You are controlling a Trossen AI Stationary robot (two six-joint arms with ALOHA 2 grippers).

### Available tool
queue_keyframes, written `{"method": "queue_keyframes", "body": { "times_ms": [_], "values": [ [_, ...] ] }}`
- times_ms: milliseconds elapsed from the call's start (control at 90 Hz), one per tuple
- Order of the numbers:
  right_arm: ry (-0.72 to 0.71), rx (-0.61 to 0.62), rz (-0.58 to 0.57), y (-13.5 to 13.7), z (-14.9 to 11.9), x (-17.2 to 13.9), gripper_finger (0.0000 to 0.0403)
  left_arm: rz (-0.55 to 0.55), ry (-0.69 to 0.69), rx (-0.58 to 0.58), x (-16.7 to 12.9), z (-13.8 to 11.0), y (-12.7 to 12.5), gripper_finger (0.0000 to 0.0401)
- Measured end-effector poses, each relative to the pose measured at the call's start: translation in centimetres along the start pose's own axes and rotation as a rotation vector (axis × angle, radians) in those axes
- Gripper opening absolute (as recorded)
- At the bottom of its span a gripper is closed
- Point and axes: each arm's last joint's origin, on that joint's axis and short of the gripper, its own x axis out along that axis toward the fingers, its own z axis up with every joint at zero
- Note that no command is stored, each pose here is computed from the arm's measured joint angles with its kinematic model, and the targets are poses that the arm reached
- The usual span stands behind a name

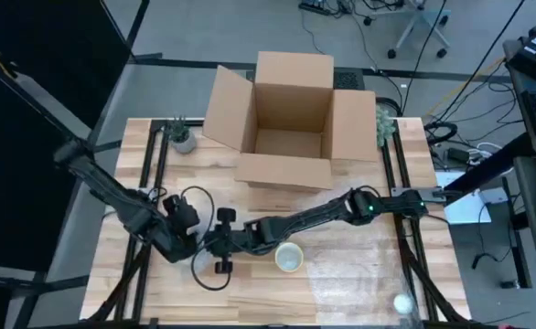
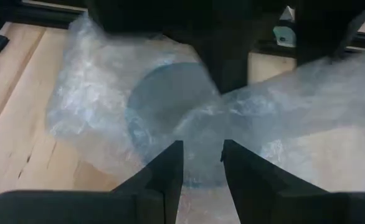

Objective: Wrap mug
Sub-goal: Wrap the red mug with the bubble wrap

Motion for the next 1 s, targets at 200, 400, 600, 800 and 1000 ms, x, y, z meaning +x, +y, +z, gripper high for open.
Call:
{"method": "queue_keyframes", "body": {
  "times_ms": [200, 400, 600, 800, 1000],
  "values": [
    [0.005, -0.055, 0.001, -0.2, 0.3, -0.6, 0.0102, -0.017, 0.008, 0.0, 1.5, -0.2, -1.3, 0.027],
    [-0.069, -0.063, 0.005, -0.4, 2.1, -2.4, 0.0102, -0.02, 0.016, 0.007, 1.7, -0.2, -1.4, 0.027],
    [-0.096, -0.033, -0.002, -0.4, 1.1, 0.0, 0.0102, -0.043, 0.028, 0.065, 1.6, -0.3, -1.6, 0.027],
    [-0.032, -0.012, -0.023, -0.9, -0.3, 1.3, 0.0102, -0.06, 0.059, 0.113, -0.3, 0.9, -1.8, 0.027],
    [-0.03, -0.006, -0.023, -1.2, -0.3, 1.4, 0.0102, -0.075, 0.045, 0.122, -4.3, 2.5, -0.8, 0.027]
  ]
}}
